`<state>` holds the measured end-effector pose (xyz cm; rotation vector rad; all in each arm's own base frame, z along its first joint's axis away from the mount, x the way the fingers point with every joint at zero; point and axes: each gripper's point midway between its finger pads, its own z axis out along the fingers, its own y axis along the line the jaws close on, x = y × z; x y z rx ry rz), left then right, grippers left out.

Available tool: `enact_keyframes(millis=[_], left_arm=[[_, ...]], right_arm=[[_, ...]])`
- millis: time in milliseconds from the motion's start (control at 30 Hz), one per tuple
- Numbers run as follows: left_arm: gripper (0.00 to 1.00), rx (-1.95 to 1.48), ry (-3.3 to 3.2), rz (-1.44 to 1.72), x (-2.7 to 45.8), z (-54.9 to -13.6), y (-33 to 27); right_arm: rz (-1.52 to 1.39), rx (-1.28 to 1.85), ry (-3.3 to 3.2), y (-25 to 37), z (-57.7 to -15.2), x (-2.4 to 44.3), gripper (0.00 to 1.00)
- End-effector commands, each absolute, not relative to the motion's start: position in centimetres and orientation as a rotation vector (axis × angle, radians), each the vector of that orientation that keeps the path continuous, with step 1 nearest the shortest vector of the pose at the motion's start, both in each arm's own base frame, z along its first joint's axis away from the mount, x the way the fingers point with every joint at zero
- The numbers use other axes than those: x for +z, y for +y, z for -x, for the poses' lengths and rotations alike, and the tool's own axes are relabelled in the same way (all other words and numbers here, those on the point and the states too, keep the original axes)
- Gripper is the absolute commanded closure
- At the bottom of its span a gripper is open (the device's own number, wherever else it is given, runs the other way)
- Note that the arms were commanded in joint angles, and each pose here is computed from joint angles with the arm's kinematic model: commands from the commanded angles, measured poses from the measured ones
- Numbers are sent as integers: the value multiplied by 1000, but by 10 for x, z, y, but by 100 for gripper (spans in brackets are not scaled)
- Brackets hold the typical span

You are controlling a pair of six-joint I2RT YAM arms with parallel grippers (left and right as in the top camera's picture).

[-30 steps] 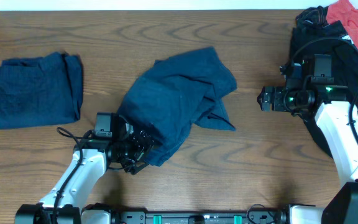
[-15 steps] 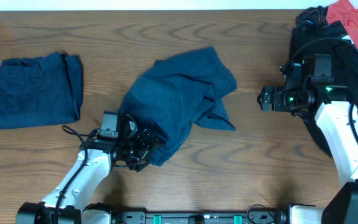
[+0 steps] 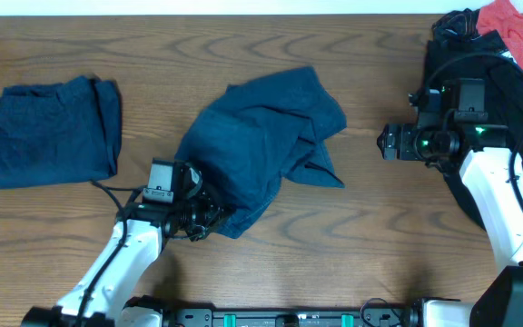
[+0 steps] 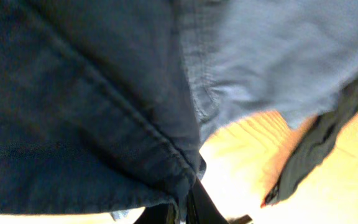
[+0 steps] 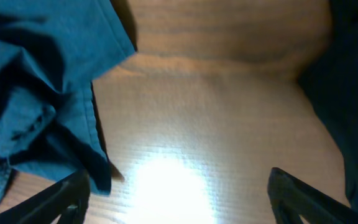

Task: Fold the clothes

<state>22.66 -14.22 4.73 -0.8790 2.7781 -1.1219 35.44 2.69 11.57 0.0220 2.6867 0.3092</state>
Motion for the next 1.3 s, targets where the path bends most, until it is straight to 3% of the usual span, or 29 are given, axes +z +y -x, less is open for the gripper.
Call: enact_keyframes(millis=[0,233,400,667,967,1100,1167,1267], left_arm=[[94,-1196,2707,618,89,-240,-152],[94,-1167,2521,377,155,-254,-148],[94,-1076,2367,366,191,-264,-131],[94,-860,2252,473,202,-277,-93],[94,-832,2281,499,192,-281,-91],[94,-829,2294,506,188,-282,-91],[94,-829,2296,507,188,-282,-91],[94,-815,2293,511,187,-283,-89]], right_arm=[[162,313,2620,48,-361,127,12],[367,343,2508,102,-392,118,11],[352,378,2480,126,-417,91,10],[410,335,2501,141,-434,38,9],[301,304,2563,133,-437,7,12],[274,305,2582,133,-437,-2,27],[257,321,2595,135,-435,-6,47],[260,330,2595,137,-434,-6,93]])
